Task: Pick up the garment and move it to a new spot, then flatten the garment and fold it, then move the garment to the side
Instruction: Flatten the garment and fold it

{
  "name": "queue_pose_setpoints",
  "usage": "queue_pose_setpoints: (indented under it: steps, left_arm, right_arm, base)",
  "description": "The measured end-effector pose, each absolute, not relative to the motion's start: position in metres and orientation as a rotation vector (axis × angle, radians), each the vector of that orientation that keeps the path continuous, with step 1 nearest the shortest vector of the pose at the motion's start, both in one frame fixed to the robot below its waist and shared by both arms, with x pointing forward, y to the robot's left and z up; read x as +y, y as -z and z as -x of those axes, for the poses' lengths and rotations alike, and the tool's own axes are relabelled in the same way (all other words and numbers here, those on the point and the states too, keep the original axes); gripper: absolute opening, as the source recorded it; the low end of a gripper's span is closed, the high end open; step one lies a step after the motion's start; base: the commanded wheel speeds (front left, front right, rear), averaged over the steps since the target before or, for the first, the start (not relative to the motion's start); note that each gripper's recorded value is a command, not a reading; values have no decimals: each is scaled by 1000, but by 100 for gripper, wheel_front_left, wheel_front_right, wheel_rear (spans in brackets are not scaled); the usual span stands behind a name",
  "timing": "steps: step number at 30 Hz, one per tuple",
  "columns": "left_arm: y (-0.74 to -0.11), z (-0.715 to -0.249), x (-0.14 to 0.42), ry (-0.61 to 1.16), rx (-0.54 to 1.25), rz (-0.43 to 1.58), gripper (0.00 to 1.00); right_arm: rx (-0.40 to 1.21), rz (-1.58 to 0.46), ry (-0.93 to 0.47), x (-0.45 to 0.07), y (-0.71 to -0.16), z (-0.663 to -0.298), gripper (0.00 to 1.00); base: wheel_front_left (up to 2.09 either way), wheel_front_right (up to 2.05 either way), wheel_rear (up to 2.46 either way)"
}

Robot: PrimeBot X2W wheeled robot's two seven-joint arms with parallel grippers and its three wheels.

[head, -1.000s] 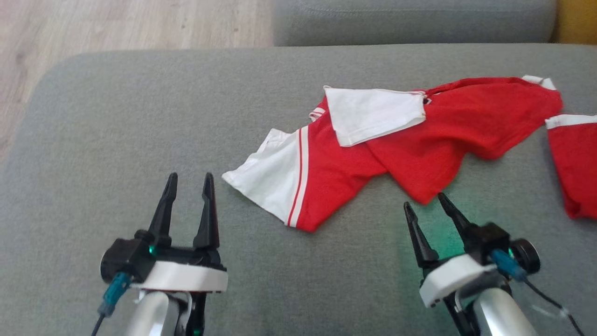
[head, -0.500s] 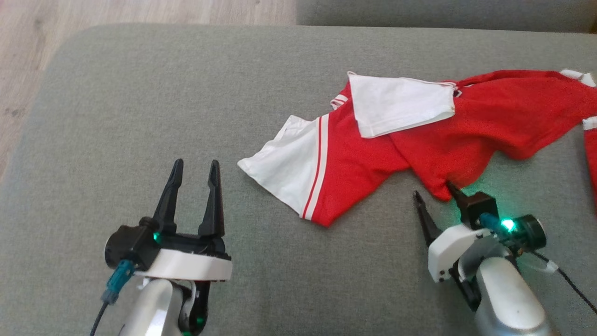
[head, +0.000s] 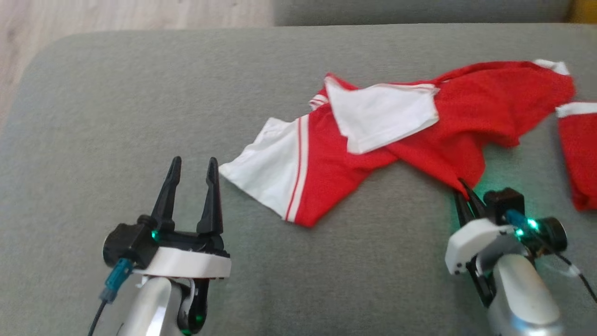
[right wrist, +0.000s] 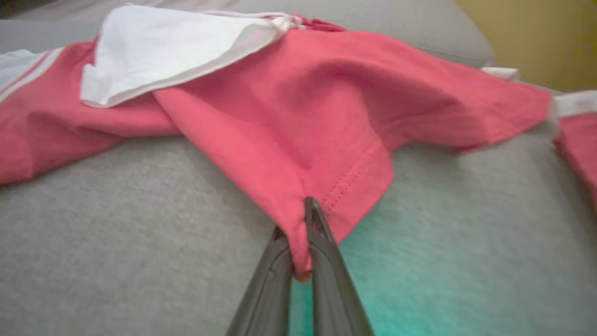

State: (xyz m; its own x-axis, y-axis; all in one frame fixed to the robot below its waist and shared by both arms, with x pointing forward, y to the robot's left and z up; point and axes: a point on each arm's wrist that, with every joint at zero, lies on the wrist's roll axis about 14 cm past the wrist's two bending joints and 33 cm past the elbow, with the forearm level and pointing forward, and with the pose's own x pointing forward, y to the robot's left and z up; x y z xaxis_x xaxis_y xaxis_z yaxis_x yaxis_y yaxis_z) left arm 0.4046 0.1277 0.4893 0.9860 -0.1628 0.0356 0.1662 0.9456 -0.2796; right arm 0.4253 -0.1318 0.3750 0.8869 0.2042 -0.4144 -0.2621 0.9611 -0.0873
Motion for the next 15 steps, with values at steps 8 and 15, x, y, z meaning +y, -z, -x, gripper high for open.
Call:
queue_pose_setpoints:
  steps: [8, 15]
  left_arm:
    - [-502, -413, 94, 265, -39, 302, 100]
    - [-511, -414, 75, 320, -58, 306, 100]
  right_arm:
    - [414, 145, -9, -213, -381, -376, 0]
    - [411, 155, 140, -260, -393, -349, 0]
  base:
    - [0, 0, 0]
    - [0, 0, 0]
